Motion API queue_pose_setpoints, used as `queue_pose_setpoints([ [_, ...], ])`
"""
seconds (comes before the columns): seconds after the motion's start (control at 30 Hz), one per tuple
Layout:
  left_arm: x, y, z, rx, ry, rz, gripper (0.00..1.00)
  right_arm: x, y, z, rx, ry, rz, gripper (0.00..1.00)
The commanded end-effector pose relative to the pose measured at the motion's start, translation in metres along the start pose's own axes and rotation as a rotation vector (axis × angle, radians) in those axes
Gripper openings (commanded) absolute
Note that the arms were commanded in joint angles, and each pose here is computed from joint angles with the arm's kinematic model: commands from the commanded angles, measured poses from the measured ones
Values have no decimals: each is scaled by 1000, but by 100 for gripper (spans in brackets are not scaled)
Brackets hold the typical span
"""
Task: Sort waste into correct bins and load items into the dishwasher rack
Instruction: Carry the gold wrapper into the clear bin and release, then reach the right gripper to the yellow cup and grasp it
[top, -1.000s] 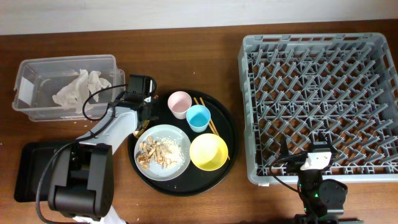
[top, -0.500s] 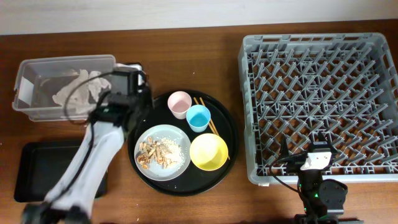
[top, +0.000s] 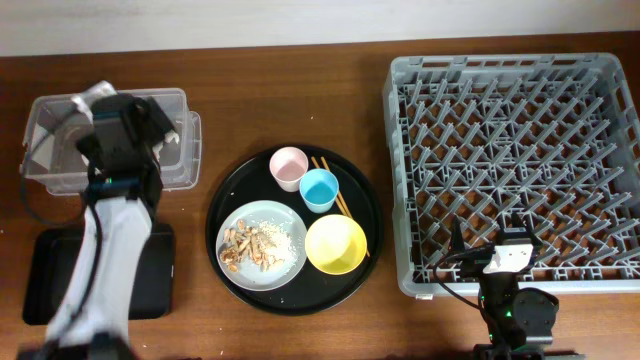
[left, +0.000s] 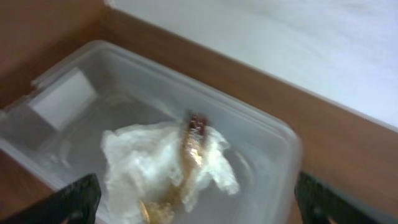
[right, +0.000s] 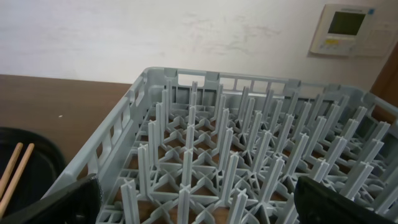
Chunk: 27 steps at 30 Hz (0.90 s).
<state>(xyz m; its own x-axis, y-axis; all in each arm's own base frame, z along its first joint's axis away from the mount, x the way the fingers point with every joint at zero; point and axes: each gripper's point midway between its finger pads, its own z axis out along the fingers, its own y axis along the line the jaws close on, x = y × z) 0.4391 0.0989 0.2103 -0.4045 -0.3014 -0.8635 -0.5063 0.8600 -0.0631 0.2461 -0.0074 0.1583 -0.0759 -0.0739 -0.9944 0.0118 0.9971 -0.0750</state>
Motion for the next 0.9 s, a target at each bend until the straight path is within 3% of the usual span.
queue_pose_setpoints([
  [0.0, 50, -99, -106, 612, 288, 67, 99, 2, -3, 0, 16, 2, 5, 99],
  [0.07, 107, -132, -156, 816, 542, 120, 97, 2, -3, 0, 16, 2, 5, 99],
  [0.13, 149, -130, -183, 804, 714, 190, 89, 2, -3, 0, 16, 2, 5, 99],
  [0.17, 165, -121, -189, 755, 774, 223, 62, 2, -3, 0, 16, 2, 5, 99],
  [0.2, 172, -113, -190, 716, 809, 236, 56, 2, -3, 0, 16, 2, 5, 99],
  [0.23, 176, -108, -191, 695, 828, 242, 57, 2, -3, 0, 16, 2, 5, 99],
  [0.3, 176, -112, -195, 693, 863, 169, 99, 2, -3, 0, 16, 2, 5, 99],
  [0.4, 172, -115, -193, 688, 854, 129, 99, 2, -3, 0, 16, 2, 5, 98],
  [0.43, 164, -93, -166, 514, 759, 158, 95, 2, -3, 0, 16, 2, 5, 99],
  [0.5, 143, -43, -127, 231, 667, 27, 94, 2, -3, 0, 16, 2, 5, 99],
  [0.57, 132, -10, -111, 141, 656, -63, 99, 2, -3, 0, 16, 2, 5, 99],
  [0.67, 127, 35, -103, -66, 610, -31, 99, 2, -3, 0, 16, 2, 5, 99],
  [0.87, 127, 36, -103, -72, 608, -31, 99, 1, -3, 0, 16, -1, 5, 99],
])
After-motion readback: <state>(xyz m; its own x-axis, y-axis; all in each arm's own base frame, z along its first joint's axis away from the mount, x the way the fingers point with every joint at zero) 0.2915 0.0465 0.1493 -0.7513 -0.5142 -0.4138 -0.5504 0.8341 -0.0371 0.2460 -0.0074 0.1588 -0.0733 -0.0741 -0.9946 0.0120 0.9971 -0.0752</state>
